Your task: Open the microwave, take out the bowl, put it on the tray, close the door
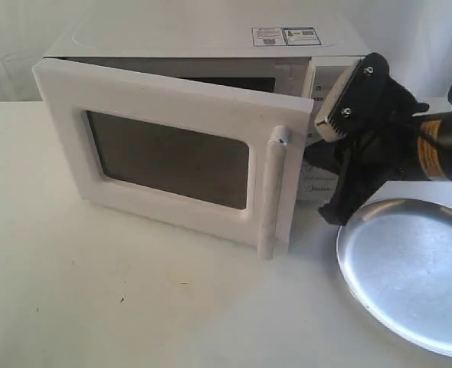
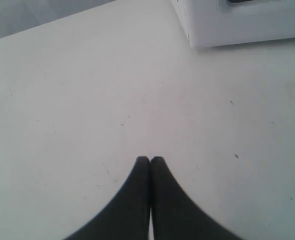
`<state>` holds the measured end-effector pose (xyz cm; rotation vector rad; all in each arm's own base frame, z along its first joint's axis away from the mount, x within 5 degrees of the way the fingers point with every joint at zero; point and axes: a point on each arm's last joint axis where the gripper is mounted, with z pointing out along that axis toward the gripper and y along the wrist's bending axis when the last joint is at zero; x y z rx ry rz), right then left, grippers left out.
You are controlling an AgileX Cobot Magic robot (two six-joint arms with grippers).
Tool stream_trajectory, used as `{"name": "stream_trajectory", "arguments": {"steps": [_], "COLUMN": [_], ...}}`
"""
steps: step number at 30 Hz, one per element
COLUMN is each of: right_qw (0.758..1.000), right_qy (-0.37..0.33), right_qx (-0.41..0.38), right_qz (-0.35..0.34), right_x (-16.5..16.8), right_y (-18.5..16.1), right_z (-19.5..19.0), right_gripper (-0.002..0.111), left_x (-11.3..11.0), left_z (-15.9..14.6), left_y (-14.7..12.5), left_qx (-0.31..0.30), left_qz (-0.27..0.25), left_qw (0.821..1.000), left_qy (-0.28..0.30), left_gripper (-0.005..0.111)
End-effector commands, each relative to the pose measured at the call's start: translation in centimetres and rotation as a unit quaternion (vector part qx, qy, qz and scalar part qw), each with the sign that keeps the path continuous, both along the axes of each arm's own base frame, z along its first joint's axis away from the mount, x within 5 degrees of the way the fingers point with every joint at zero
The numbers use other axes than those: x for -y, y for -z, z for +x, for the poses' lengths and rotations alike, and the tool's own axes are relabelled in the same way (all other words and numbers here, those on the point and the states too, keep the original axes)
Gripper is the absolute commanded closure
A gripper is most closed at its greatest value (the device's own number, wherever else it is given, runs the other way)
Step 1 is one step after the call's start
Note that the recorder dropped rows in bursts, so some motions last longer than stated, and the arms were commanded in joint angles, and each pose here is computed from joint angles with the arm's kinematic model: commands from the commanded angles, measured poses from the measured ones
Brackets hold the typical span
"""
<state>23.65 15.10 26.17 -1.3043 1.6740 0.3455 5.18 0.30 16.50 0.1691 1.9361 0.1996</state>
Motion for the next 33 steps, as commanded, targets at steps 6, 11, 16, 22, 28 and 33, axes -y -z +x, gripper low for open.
{"name": "stream_trajectory", "arguments": {"steps": [6, 11, 16, 22, 28, 33], "right_qw": [0.951, 0.986, 0.988, 0.975, 0.977, 0.979], "right_qy": [-0.241, 0.022, -0.007, -0.041, -0.082, -0.094], "right_qx": [-0.108, -0.06, -0.067, -0.068, 0.0, 0.034], "right_qz": [0.163, 0.157, 0.136, 0.208, 0.195, 0.179], "right_x": [-0.2, 0.4, -2.2, -4.9, -8.7, -12.6], "right_y": [-5.4, -3.3, 0.8, 2.9, 5.3, 7.2], "right_z": [-11.2, -5.3, -1.1, 2.5, 5.0, 6.9], "right_gripper": [0.108, 0.108, 0.108, 0.097, 0.045, 0.037], "left_x": [0.0, 0.0, 0.0, 0.0, 0.0, 0.0], "left_z": [0.0, 0.0, 0.0, 0.0, 0.0, 0.0], "left_y": [-0.1, -0.1, -0.1, -0.1, -0.1, -0.1], "left_qx": [0.003, 0.003, 0.003, 0.003, 0.003, 0.003], "left_qz": [-0.002, -0.002, -0.002, -0.002, -0.002, -0.002], "left_qw": [1.0, 1.0, 1.0, 1.0, 1.0, 1.0], "left_qy": [0.002, 0.002, 0.002, 0.002, 0.002, 0.002], "left_gripper": [0.107, 0.107, 0.107, 0.107, 0.107, 0.107]}}
